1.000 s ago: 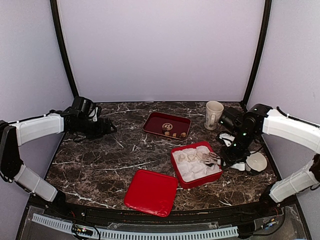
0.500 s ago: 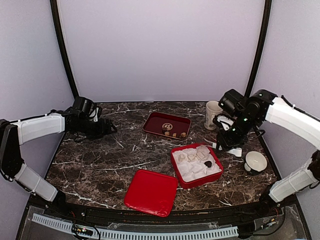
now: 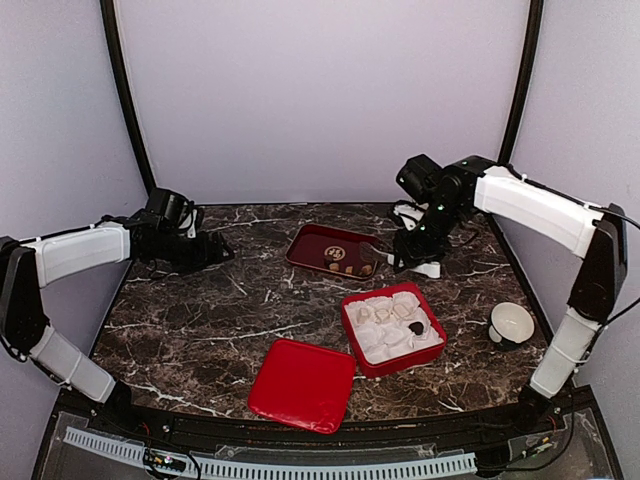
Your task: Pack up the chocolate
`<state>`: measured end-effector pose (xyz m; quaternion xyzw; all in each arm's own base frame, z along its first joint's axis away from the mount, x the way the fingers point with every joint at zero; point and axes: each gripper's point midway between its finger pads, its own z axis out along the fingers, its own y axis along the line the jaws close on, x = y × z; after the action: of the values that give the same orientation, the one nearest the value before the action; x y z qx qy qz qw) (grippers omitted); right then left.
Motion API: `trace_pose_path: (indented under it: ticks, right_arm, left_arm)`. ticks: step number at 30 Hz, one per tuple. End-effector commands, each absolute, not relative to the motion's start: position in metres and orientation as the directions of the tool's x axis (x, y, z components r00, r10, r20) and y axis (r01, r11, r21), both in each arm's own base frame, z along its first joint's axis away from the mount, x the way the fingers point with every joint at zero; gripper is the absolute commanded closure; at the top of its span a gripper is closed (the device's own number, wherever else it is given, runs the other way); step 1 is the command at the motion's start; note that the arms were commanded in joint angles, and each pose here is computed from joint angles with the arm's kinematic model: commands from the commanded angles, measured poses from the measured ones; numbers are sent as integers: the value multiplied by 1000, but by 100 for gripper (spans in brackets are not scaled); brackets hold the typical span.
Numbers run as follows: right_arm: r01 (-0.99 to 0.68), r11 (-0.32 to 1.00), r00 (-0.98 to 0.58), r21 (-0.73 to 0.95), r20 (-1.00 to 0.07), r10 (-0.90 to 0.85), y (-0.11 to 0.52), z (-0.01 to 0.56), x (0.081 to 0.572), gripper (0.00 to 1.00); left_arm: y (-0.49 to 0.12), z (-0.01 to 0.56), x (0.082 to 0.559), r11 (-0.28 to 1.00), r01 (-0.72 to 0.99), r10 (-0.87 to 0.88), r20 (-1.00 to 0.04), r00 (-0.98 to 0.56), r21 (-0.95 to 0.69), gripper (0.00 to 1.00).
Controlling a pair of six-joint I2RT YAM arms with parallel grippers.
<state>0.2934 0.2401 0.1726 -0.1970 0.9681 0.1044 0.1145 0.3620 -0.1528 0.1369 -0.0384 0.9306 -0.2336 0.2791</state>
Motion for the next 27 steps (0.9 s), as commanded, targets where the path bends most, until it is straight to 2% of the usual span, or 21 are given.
trace_pose_path:
  ticks: [1,13,27]
  right_arm:
    - [-457,870,-861,184,-338,-381,264,177,330,59]
    - [-509,831,-843,225,-327,-428,308,146,375,59]
    - [-532,829,-836,174,-263,-481,324,104,388,58]
  left_arm:
    - [-150,140,367,896,43,-208,-503,-839,-443,11]
    - [-151,132,376,899,27,-212,-489,-846,-437,11]
    - [-155,125,385,900,31,-202,-479,-854,-435,11]
